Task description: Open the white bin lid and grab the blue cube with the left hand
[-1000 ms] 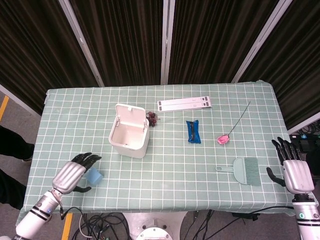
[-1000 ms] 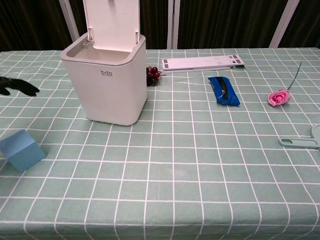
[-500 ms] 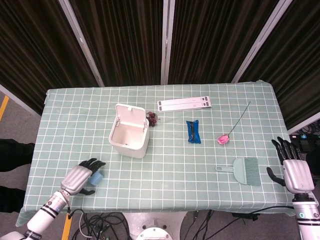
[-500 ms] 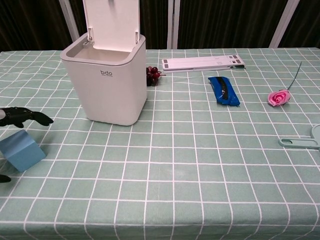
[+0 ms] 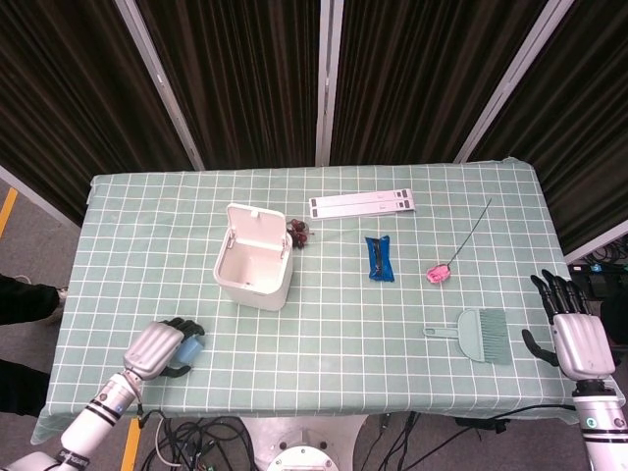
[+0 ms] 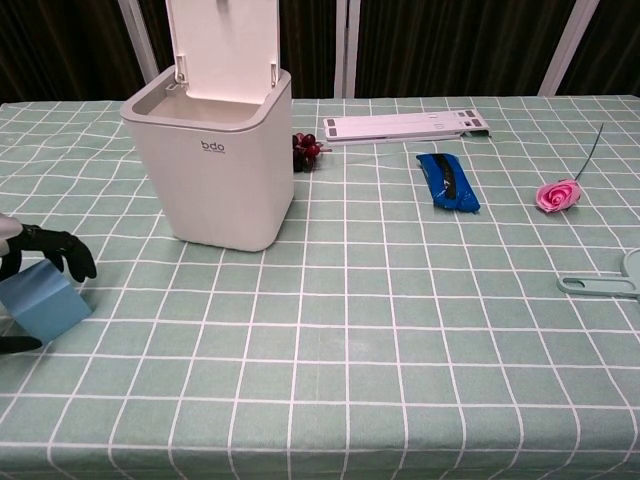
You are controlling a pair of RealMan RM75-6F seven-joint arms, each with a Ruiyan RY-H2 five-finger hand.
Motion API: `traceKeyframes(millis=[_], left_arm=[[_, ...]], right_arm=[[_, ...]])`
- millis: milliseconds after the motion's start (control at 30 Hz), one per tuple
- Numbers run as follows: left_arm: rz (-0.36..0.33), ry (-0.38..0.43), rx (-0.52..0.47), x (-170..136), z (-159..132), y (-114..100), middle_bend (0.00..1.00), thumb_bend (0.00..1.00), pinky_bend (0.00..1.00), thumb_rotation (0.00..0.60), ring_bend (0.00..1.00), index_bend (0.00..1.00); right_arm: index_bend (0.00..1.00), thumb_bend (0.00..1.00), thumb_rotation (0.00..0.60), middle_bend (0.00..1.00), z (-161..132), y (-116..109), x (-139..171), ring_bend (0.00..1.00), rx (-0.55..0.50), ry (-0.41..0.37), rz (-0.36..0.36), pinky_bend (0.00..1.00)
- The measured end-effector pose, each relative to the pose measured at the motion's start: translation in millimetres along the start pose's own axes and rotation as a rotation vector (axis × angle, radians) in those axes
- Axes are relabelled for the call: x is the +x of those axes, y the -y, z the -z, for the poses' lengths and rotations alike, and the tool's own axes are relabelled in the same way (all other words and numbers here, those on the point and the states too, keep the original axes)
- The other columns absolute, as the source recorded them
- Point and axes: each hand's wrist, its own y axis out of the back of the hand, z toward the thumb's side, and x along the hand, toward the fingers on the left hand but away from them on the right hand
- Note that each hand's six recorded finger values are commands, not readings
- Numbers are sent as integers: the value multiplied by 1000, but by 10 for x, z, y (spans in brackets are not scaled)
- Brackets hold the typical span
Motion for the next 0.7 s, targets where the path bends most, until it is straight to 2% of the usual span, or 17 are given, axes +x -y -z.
traceKeyframes(millis=[167, 333, 400, 533, 700], left_arm=[[-32, -6, 8, 8, 0, -38, 455, 253, 671, 600, 456, 477], [-61, 2, 8, -14, -29, -125, 463, 261, 677, 600, 464, 486], [-96, 0, 10, -35, -30, -245, 463, 261, 677, 600, 463, 485], [-206, -12, 25, -96, 4, -634, 463, 261, 677, 600, 463, 485], [-379, -3, 74, -175, -59, -1306, 463, 260, 677, 600, 464, 483]], right_arm=[[0, 251, 600, 0, -2, 3, 1, 0, 0, 0, -3, 0], [0, 252, 600, 0, 0, -3, 1, 0, 0, 1, 0, 0], [0, 252, 600, 0, 4, -8, 2, 0, 0, 2, 2, 0], [0, 252, 600, 0, 13, -15, 4, 0, 0, 4, 5, 0], [0, 252, 600, 0, 20, 4, 3, 0, -2, 6, 2, 0]])
